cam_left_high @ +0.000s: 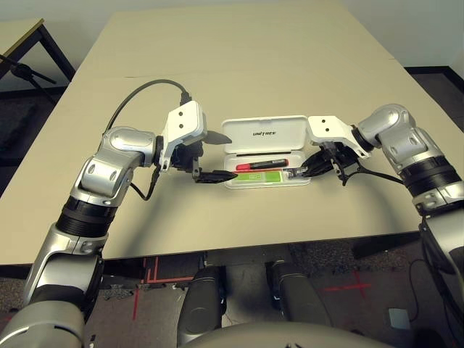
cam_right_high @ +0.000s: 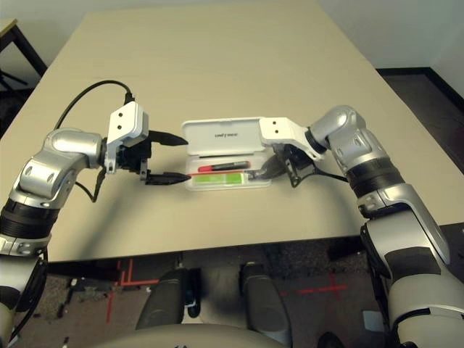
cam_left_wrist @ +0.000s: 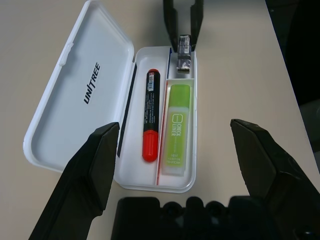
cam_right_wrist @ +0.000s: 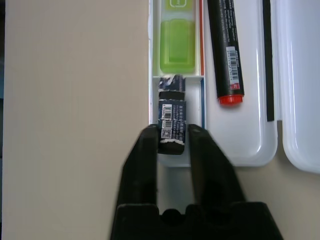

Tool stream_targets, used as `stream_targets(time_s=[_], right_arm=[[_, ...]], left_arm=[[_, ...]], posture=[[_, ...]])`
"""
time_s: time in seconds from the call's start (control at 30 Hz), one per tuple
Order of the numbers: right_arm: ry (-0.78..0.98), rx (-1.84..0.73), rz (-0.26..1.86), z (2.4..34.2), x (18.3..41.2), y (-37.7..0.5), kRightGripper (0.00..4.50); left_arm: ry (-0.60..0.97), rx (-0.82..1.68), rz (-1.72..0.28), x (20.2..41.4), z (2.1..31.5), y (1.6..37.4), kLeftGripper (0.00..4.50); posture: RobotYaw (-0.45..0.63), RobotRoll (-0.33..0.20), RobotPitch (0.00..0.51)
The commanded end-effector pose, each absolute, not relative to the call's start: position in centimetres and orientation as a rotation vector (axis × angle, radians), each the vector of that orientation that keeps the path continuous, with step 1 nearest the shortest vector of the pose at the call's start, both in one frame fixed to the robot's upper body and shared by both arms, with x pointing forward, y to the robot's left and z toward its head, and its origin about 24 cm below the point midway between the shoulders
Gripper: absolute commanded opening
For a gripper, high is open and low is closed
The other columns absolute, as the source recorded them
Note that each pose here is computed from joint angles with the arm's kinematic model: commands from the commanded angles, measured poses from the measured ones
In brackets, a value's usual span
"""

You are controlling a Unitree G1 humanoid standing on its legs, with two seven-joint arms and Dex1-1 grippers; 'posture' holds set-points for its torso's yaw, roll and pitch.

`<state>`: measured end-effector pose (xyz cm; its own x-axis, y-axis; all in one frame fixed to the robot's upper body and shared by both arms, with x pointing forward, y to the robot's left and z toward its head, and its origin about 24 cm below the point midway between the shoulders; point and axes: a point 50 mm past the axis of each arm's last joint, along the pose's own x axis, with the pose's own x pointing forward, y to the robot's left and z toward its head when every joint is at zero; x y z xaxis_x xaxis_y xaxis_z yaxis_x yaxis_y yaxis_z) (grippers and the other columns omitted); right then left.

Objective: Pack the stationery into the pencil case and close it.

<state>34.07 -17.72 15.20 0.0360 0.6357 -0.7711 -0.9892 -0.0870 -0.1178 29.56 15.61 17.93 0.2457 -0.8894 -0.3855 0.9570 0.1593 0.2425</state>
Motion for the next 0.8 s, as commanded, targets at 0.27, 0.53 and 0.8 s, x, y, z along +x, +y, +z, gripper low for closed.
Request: stream_targets(time_s=[0.27,0.53,0.8], right_arm=[[0.544,-0.739,1.472,17.6,33.5,-20.4,4.45],[0.584,-0.715,1.338,20.9,31.8,-26.6,4.5],[0.408,-0.59,1.311,21.5,31.1,-28.6,4.5]], left_arm=[[0.188,0.464,-1.253,30.5,18.0,16.8,4.5],[0.215,0.408,-1.032,34.4,19.0,19.6,3.94],[0.253,0.367,-0.872,37.3,18.3,20.7,0.8]], posture=[[0.03,0.0,0.129],[-0.01,0.0,0.132],[-0.03,0.0,0.131]])
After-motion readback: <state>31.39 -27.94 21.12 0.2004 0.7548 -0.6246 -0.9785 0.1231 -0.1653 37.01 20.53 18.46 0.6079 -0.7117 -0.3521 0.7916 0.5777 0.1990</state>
